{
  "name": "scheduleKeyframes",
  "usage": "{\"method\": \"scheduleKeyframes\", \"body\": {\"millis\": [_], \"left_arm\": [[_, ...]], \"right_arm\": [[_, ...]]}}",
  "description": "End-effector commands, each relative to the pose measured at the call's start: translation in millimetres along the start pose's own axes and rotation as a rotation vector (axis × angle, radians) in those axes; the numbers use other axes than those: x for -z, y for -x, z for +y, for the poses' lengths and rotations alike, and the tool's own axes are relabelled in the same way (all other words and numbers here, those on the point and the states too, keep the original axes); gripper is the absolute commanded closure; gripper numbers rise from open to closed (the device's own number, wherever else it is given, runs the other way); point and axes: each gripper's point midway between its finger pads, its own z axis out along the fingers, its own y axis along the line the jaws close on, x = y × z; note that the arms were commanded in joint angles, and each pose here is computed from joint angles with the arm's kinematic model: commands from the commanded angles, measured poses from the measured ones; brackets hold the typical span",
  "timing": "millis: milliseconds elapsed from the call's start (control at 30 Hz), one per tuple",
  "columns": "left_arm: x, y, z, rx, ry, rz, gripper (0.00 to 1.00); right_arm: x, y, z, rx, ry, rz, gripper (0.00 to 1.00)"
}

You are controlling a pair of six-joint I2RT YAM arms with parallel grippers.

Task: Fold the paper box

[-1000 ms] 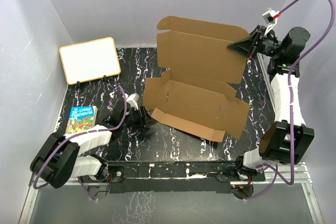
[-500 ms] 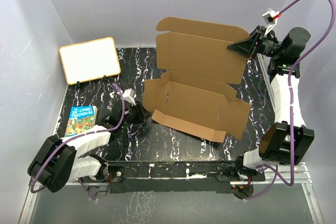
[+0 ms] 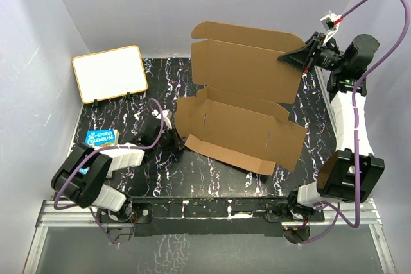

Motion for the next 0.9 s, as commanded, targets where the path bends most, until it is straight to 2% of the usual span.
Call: {"method": "scheduleKeyframes", "body": {"millis": [0, 233, 600, 867], "left_arm": [[-1.7, 11.8, -33.6, -0.033, -0.161, -0.009, 0.88], [11.5, 19.3, -62.7, -0.065, -0.287, -0.041, 0.87], [0.4, 0.3, -87.9, -0.081, -0.403, 0.043, 0.85], [-8.3, -16.2, -95.6, -0.097, -0.420, 0.109, 0.86]], "right_arm": [[1.6, 15.4, 16.3, 0.093, 0.006, -0.018, 0.92], [1.3, 13.8, 13.8, 0.086, 0.002, -0.018, 0.92], [1.4, 11.3, 13.2, 0.078, 0.003, -0.016, 0.92], [1.6, 8.7, 12.9, 0.073, 0.002, -0.014, 0.92]]}}
